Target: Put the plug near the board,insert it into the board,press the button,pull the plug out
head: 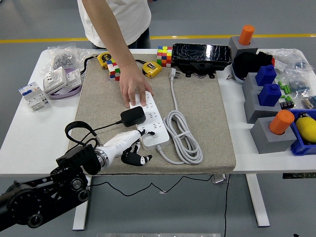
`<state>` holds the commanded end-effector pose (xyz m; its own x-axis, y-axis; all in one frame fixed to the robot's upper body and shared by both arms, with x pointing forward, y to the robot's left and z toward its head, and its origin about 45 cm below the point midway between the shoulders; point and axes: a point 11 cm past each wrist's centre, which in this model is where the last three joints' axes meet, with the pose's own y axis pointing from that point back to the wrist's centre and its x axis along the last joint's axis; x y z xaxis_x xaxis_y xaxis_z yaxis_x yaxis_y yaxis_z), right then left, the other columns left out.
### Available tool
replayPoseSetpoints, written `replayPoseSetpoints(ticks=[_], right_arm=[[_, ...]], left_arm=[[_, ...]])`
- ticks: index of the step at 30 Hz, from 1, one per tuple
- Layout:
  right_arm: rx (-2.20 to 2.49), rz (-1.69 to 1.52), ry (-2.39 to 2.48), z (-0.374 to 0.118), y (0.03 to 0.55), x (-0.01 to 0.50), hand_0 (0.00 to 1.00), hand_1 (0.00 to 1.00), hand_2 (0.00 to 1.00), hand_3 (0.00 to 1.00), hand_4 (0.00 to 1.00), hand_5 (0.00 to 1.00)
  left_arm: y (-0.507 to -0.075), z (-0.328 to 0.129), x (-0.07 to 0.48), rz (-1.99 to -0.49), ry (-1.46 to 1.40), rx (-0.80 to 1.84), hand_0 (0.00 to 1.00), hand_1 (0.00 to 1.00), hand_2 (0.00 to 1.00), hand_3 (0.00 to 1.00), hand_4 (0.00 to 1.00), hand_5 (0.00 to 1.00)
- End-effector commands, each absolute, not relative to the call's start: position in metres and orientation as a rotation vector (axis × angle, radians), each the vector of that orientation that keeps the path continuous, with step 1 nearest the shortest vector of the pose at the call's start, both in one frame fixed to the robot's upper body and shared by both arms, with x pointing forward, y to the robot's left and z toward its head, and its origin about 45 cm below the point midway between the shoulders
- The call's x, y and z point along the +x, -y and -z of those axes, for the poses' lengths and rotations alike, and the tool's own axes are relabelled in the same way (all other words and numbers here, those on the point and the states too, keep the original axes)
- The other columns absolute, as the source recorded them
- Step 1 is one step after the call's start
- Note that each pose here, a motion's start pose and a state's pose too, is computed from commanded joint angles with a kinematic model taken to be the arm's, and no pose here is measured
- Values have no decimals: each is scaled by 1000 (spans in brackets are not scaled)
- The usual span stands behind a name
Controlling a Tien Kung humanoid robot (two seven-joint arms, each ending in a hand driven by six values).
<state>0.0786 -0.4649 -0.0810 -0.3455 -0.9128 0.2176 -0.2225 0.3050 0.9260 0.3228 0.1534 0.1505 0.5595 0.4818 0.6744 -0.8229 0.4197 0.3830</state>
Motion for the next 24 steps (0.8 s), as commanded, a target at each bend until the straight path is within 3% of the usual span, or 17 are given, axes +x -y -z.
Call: replayPoseSetpoints(ticks=[1, 2, 7, 8, 13, 14, 24], right_arm=[[1024, 1083, 1766, 81, 464, 78, 542, 645, 663, 563, 907, 427], [1023, 1085, 1765, 82, 464, 77, 540, 645, 663, 563, 907, 428], [1024, 1093, 1765, 83, 461, 76, 540, 645, 663, 563, 907, 428], [1024, 1093, 1765, 83, 460, 76, 541, 645, 663, 563, 907, 428], [1025, 1087, 1761, 83, 462, 77, 541, 645, 663, 563, 907, 428], [1022, 1086, 1761, 82, 463, 76, 542, 645, 663, 563, 907, 427], [1013, 1099, 1761, 84, 461, 72, 540, 645, 663, 563, 907, 427]], left_arm=[[-153, -155, 324, -891, 501, 717, 74, 61, 118, 750, 674, 191], [-153, -158, 326, -913, 495, 678, 168, 109, 218, 596, 712, 251], [-159, -173, 335, -1063, 430, 452, 168, 109, 218, 596, 712, 251], [-161, -174, 336, -1089, 413, 422, 269, 271, 369, 557, 689, 216], [-169, -175, 343, -1215, 300, 274, 269, 271, 369, 557, 689, 216], [-171, -173, 344, -1234, 271, 262, 409, 447, 495, 536, 673, 209], [-180, -168, 346, -1304, 169, 225, 450, 503, 504, 539, 678, 220]])
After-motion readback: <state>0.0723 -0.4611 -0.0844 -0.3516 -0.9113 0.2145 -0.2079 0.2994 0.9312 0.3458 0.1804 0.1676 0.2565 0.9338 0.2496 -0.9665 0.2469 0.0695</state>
